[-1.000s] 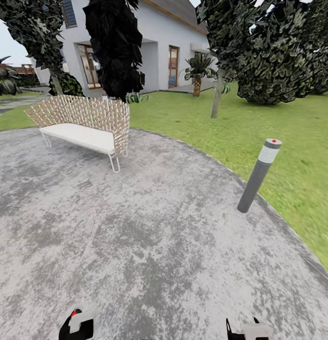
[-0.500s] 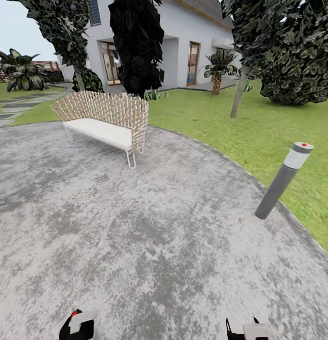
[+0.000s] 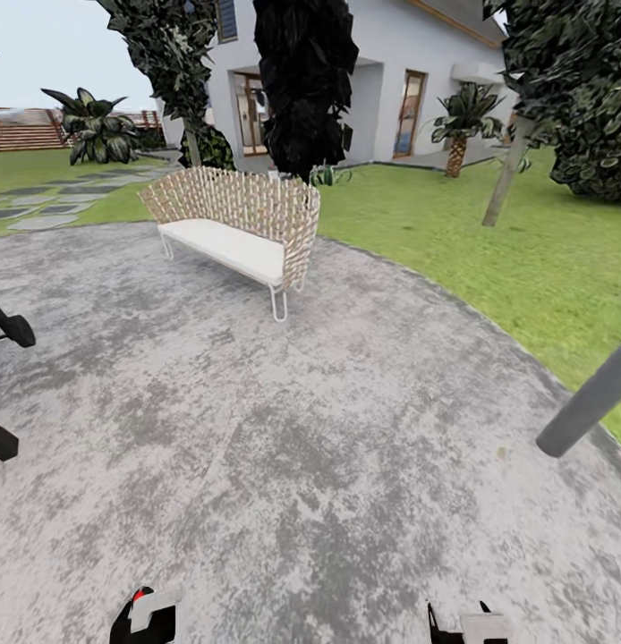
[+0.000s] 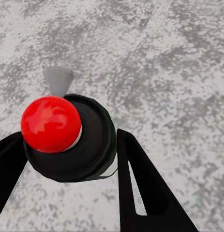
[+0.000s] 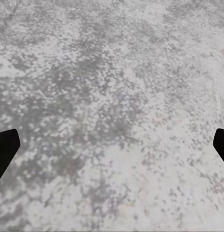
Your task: In the garden, pick up the pesticide atomizer on the floor and spray pesticide onto both trees until each tree trunk is fully covered.
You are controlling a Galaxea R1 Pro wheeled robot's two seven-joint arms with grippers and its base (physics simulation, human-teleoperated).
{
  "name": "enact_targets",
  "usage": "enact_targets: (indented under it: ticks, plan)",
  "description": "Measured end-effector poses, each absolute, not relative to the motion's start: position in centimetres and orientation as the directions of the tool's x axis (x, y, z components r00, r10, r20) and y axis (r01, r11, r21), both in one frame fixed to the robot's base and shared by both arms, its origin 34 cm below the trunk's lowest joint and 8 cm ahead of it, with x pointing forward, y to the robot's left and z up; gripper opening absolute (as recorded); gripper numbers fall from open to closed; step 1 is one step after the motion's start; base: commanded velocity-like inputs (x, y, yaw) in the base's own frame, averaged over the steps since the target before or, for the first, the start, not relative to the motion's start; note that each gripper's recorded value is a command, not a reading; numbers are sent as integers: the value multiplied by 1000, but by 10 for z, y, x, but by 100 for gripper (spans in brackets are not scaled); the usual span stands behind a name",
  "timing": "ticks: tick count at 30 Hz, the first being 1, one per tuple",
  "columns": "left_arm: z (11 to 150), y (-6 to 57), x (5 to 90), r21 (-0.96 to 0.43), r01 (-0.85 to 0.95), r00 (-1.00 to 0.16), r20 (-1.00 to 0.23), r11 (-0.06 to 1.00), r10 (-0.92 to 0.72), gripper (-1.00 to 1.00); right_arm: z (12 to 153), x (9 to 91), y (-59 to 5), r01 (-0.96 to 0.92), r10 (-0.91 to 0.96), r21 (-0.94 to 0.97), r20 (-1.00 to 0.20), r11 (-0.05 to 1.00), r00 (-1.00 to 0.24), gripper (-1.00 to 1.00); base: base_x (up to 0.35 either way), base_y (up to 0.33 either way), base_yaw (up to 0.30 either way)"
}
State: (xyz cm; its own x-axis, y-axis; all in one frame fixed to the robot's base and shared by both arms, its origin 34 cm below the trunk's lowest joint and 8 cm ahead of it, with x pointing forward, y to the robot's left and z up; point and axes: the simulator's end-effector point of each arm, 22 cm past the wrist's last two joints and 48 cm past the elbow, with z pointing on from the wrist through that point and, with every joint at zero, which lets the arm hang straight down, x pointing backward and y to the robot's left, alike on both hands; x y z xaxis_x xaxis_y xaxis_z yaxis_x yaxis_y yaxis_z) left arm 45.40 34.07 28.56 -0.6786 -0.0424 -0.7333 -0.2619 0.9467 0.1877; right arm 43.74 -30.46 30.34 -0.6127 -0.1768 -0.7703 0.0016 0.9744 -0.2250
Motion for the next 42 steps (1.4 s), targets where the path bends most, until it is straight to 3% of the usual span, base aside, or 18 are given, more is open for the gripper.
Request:
enact_targets:
  ticks: [42]
  plan:
    - [272, 342, 441, 203, -259, -708, -705, 945, -43, -100, 291, 426, -304, -8, -176, -223, -746, 975, -642, 100, 339, 0, 234]
